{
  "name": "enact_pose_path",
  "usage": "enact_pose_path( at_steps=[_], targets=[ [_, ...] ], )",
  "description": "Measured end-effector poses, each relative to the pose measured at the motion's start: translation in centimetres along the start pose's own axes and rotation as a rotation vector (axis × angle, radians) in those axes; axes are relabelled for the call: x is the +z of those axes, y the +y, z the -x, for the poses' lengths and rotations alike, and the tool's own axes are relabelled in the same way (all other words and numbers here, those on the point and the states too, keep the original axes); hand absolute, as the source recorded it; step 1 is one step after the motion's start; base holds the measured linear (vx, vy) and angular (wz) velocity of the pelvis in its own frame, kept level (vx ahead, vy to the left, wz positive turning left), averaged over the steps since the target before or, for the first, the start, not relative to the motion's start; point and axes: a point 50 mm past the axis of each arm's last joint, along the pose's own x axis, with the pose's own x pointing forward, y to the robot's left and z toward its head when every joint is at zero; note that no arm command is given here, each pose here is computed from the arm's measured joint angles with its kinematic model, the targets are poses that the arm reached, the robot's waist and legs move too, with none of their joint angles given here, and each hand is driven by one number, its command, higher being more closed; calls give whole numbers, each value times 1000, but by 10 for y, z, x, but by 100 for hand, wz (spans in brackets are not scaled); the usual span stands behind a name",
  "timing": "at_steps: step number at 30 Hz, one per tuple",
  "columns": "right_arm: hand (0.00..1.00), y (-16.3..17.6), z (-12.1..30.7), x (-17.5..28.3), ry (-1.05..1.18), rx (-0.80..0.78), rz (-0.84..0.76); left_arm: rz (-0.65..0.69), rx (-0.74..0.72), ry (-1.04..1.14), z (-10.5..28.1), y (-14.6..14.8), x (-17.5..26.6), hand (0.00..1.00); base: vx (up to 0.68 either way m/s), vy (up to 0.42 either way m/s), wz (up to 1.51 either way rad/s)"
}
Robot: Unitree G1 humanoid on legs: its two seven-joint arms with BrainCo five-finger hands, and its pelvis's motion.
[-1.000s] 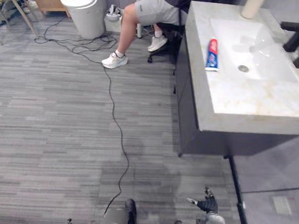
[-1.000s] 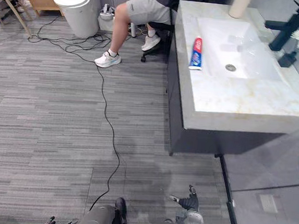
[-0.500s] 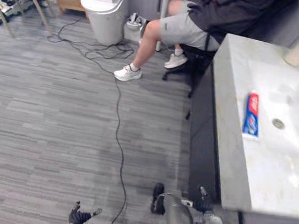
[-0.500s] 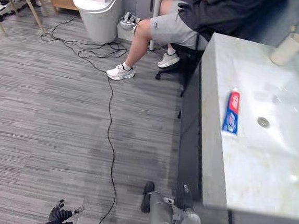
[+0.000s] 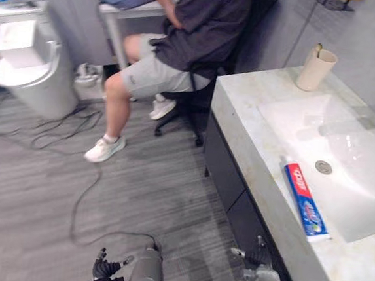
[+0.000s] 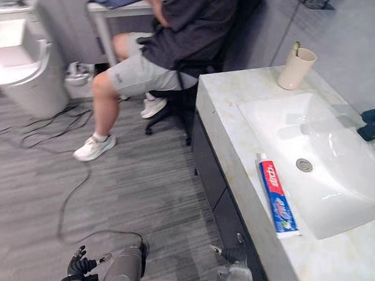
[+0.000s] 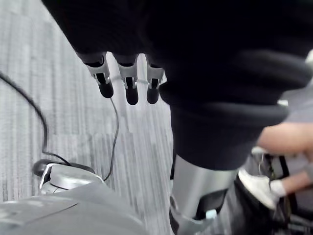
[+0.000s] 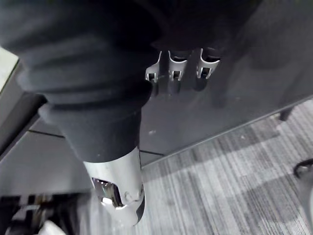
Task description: Organize washtable
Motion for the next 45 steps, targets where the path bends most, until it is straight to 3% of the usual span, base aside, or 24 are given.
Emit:
enact_pose_path(
  at_steps=[7,15,22,34,41,45],
  targets=[
    [0,4,-11,-3,63,7,-28,-48,-67,-67,-16,-17,33,0,148,290,-176],
    [0,-26,-12,-18,118,-72,-73,-34,-158,-13,-7,-46,21,0,210,-29,-82],
    [0,-39,-15,-22,166,-133,-137,-15,-177,-11,-6,-52,23,0,227,75,-81],
    [0,-40,-9,-40,236,-142,-125,2,-162,67,-4,-47,4,0,60,91,-22],
    [0,-49,-9,-43,250,-194,-286,72,-175,85,-4,-45,2,0,28,-16,12],
    [0,-65,-15,-31,197,-235,-327,115,-122,96,-9,-23,0,0,4,-54,15]
  ],
)
